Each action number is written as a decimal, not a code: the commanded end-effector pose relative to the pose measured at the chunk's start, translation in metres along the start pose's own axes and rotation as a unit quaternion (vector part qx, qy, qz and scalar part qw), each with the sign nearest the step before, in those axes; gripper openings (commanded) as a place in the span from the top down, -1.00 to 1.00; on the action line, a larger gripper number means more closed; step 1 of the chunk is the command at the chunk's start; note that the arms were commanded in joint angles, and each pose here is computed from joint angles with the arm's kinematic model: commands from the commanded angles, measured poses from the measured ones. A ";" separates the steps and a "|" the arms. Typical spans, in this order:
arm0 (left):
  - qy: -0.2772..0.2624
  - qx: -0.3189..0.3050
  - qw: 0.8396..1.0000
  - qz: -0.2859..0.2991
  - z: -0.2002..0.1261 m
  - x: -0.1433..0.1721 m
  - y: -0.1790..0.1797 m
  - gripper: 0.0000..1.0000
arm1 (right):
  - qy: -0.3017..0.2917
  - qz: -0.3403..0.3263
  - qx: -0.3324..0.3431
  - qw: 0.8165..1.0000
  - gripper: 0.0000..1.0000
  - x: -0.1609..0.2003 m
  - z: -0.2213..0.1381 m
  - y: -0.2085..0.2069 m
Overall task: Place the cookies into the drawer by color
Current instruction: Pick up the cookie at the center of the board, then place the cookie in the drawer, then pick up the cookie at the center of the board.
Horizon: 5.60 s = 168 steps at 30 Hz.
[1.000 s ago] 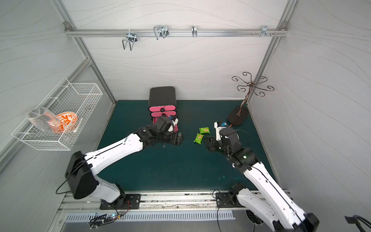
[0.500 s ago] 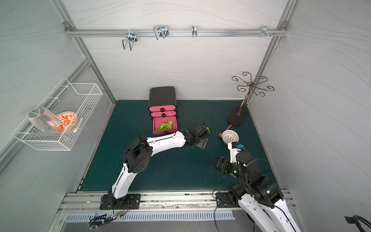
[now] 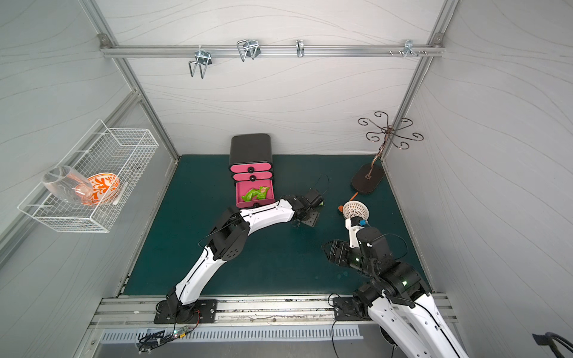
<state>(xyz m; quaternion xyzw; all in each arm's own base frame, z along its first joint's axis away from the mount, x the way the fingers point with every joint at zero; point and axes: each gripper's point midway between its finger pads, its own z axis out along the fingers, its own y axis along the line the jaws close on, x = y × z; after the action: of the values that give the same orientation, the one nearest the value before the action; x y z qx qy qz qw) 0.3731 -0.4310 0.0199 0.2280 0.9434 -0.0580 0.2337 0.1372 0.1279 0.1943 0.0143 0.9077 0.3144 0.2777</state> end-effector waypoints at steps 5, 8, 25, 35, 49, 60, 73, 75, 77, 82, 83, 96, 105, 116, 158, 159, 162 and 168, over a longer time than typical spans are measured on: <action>0.047 -0.005 0.999 0.002 0.011 0.021 0.006 0.12 | -0.027 0.064 -0.007 0.998 -0.55 -0.013 0.005 0.003; 0.025 0.007 1.000 -0.008 -0.003 0.014 0.006 0.33 | -0.025 0.079 -0.007 0.997 -0.55 -0.011 0.007 0.001; -0.150 -0.007 0.979 -0.138 -0.150 -0.036 0.121 0.41 | -0.008 0.101 -0.015 0.995 -0.58 -0.001 0.026 -0.004; -0.147 -0.129 0.959 -0.204 -0.145 0.003 0.242 0.40 | 0.001 0.097 -0.015 0.995 -0.59 0.002 0.026 -0.004; -0.112 -0.165 0.956 -0.213 -0.095 0.009 0.292 0.37 | 0.009 0.091 -0.012 0.996 -0.59 0.004 0.026 -0.004; -0.106 -0.185 0.956 -0.201 -0.077 0.004 0.309 0.31 | 0.005 0.096 -0.009 0.995 -0.60 0.006 0.023 -0.006; -0.110 -0.181 0.955 -0.207 -0.084 0.001 0.308 -0.16 | 0.006 0.095 -0.010 0.995 -0.60 0.005 0.021 -0.005; -0.116 -0.181 0.955 -0.206 -0.091 -0.001 0.308 -0.24 | 0.008 0.095 -0.012 0.995 -0.60 0.006 0.022 -0.005; -0.122 -0.180 0.954 -0.205 -0.098 -0.004 0.308 -0.34 | 0.008 0.096 -0.012 0.995 -0.60 0.005 0.023 -0.004; -0.156 -0.107 0.955 -0.231 -0.128 -0.016 0.285 -0.17 | 0.010 0.096 -0.013 0.995 -0.60 0.006 0.024 -0.004; -0.174 -0.073 0.953 -0.237 -0.137 -0.022 0.271 -0.11 | 0.010 0.096 -0.013 0.995 -0.60 0.006 0.024 -0.004; -0.237 0.190 0.947 0.101 -0.158 -0.079 0.009 -0.01 | -0.020 0.072 0.011 0.997 -0.61 -0.005 0.012 -0.009; -0.208 0.199 0.955 0.065 -0.054 -0.121 -0.034 -0.11 | -0.028 0.080 0.005 0.996 -0.61 0.000 0.002 -0.011; -0.164 0.213 0.963 0.021 0.021 -0.120 -0.033 -0.47 | -0.025 0.075 0.011 0.997 -0.61 0.001 0.003 -0.013; -0.042 0.139 0.979 0.143 0.001 -0.035 0.006 -0.66 | -0.013 0.090 -0.003 0.996 -0.61 0.005 0.009 -0.010; -0.037 0.143 0.978 0.147 0.002 -0.032 0.004 -0.65 | -0.014 0.091 -0.004 0.996 -0.61 0.004 0.009 -0.009; -0.017 0.139 0.976 0.165 0.006 -0.018 0.002 -0.59 | -0.013 0.092 -0.003 0.996 -0.61 0.005 0.010 -0.010; 0.013 0.084 0.975 0.207 0.016 0.006 0.008 -0.42 | -0.009 0.095 -0.006 0.995 -0.61 0.006 0.013 -0.009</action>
<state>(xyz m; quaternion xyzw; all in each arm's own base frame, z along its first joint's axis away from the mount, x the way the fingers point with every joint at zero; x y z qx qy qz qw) 0.3907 -0.4304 0.0201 0.4121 0.8726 -0.1256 0.2301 0.1395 0.1262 0.1785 0.0979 0.8997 0.3373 0.2590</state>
